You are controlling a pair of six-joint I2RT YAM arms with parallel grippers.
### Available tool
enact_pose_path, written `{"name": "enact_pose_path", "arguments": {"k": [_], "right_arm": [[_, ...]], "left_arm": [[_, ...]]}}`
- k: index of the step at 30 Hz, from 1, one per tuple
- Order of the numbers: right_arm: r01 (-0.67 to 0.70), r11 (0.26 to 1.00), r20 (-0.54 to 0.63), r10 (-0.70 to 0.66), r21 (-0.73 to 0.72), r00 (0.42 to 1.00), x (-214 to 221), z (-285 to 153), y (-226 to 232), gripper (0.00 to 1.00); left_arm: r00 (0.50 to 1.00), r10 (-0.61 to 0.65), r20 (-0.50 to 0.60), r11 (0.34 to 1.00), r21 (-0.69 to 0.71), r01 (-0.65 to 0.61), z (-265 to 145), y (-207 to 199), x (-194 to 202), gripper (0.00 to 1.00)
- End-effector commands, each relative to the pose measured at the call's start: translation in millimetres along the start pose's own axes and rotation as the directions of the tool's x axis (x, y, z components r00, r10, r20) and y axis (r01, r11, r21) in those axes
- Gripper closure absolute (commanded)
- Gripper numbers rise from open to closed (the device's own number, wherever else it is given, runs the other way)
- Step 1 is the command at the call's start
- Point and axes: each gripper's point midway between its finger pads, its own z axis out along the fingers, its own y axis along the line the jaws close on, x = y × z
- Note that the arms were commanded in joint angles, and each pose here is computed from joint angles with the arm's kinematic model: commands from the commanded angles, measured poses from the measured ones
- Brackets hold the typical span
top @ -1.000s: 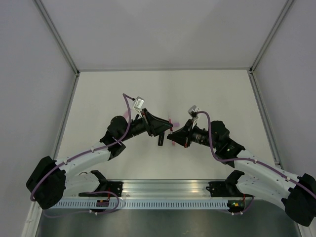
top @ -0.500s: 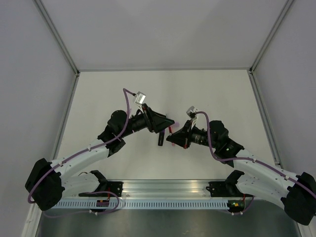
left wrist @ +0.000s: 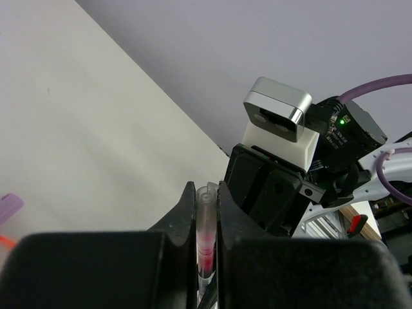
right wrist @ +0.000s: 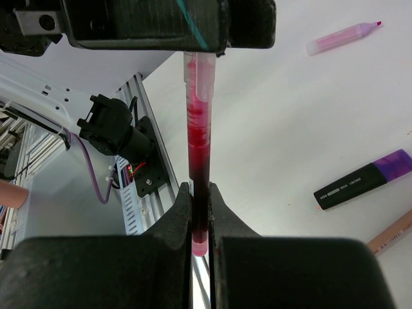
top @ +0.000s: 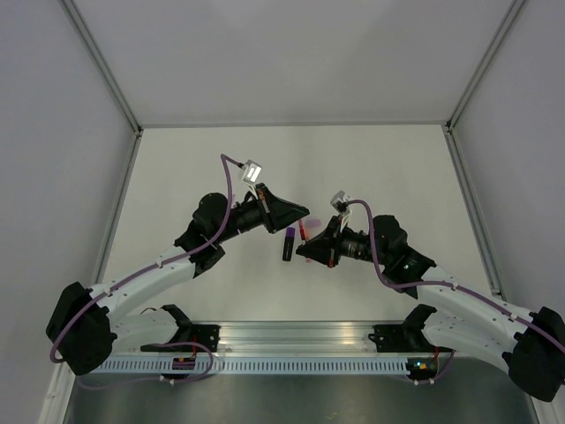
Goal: Insert the pens into the pen caps
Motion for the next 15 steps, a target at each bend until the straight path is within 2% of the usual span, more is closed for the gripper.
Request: {"name": "enact_pose_path", "arguments": {"k": [1, 6, 12, 15], "right_arm": [[0.054, 0.998, 0.068, -0.052, -0.037, 0.996, -35.7, 2.2, 18.5, 1.0], [0.138, 0.99, 0.137, -0.14, 0.028, 0.981, -69.8, -6.4, 23.3, 1.0], [0.128, 0.991, 0.222, -0.133, 0.037, 0.966, -101.1, 2.0, 27.4, 1.0], [0.134, 0.99, 0.269, -0.142, 0.048, 0.953, -118.5, 3.1, 30.7, 1.0]], "left_arm": [[1.0, 0.007, -0.017, 0.998, 0.07, -0.006, 1.4, -10.1, 5.3, 0.97], [0.998, -0.025, -0.056, 0.996, 0.089, 0.03, -6.2, -9.4, 21.2, 0.98], [0.994, -0.069, -0.086, 0.981, 0.175, 0.084, -15.3, -24.8, 33.1, 0.98], [0.992, -0.078, -0.095, 0.983, 0.161, 0.093, -20.0, -20.5, 40.1, 0.98]]}}
